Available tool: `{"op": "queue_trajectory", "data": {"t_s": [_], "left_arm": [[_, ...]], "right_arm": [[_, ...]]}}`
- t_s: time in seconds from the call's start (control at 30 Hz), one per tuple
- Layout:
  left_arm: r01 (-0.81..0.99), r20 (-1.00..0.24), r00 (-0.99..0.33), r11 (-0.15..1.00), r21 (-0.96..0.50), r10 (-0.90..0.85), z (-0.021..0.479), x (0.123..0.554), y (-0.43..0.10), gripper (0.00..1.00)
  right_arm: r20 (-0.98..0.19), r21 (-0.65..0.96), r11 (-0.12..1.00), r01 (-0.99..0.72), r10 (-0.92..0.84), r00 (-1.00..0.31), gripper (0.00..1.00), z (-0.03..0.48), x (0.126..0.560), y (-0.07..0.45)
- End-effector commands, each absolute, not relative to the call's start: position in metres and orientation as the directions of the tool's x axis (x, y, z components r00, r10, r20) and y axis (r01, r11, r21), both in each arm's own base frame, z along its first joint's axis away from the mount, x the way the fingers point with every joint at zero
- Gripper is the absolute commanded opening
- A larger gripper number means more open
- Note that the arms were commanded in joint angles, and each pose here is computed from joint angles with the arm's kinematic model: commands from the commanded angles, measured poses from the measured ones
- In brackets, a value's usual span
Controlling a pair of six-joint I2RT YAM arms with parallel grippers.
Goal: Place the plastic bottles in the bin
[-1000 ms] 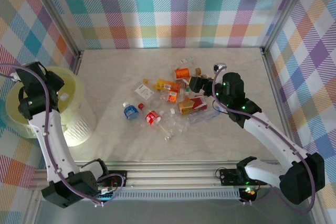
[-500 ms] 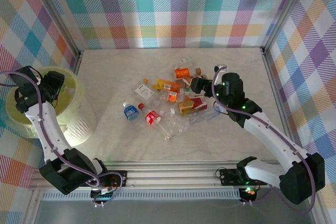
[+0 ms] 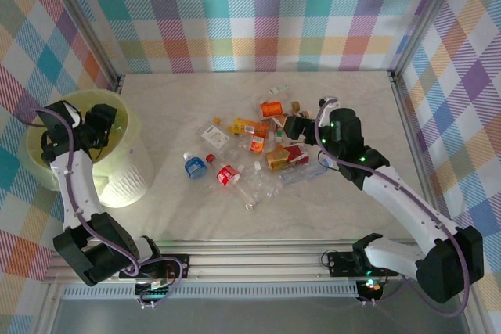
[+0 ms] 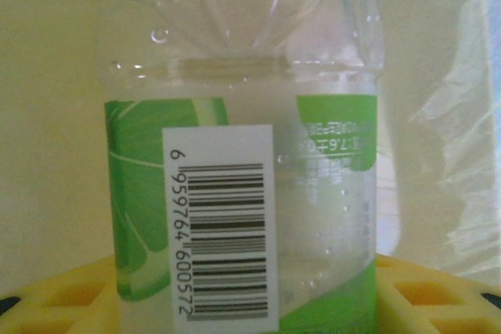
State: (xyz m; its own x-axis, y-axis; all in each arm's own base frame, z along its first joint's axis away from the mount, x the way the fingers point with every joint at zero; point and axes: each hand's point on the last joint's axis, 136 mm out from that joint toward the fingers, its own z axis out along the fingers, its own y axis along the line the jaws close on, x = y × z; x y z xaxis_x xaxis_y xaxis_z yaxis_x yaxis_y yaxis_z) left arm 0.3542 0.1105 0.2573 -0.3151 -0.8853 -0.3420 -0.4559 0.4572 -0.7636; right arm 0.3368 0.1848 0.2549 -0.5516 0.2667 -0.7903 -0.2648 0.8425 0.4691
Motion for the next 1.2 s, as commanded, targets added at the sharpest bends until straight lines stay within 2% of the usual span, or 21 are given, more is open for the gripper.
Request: {"op": "queue_trajectory", "data": {"t_s": [0.0, 0.27, 0.57, 0.87, 1.03, 1.17], "left_arm": [[-0.43, -0.328, -0.355, 0.464, -0.774, -0.875, 0.252, 0.357, 0.098, 0.61], [-0.46, -0.347, -0.389, 0.506, -0.73, -0.854, 0.245, 0.35, 0.098, 0.66], [-0.445, -0.397, -0.415, 0.563, -0.697, -0.819, 0.257, 0.34, 0.095, 0.78], [-0.445, -0.455, -0.41, 0.609, -0.657, -0.79, 0.276, 0.326, 0.095, 0.9], [-0.427, -0.494, -0.406, 0.637, -0.642, -0.769, 0.292, 0.316, 0.091, 0.95], [-0.424, -0.544, -0.385, 0.667, -0.613, -0.745, 0.306, 0.305, 0.091, 1.0]], "right_arm": [[-0.791, 0.481, 0.835, -0.268, 0.281, -0.544, 1.0, 0.263, 0.344, 0.19], [-0.759, 0.501, 0.832, -0.237, 0.291, -0.583, 1.0, 0.247, 0.352, 0.196], [-0.713, 0.498, 0.852, -0.16, 0.298, -0.634, 1.0, 0.222, 0.353, 0.191], [-0.577, 0.446, 0.873, 0.198, 0.45, -0.682, 1.0, 0.164, 0.34, 0.144], [-0.507, 0.458, 0.798, 0.392, 0.597, -0.622, 1.0, 0.148, 0.326, 0.116], [-0.401, 0.472, 0.678, 0.563, 0.734, -0.547, 1.0, 0.126, 0.311, 0.094]]}}
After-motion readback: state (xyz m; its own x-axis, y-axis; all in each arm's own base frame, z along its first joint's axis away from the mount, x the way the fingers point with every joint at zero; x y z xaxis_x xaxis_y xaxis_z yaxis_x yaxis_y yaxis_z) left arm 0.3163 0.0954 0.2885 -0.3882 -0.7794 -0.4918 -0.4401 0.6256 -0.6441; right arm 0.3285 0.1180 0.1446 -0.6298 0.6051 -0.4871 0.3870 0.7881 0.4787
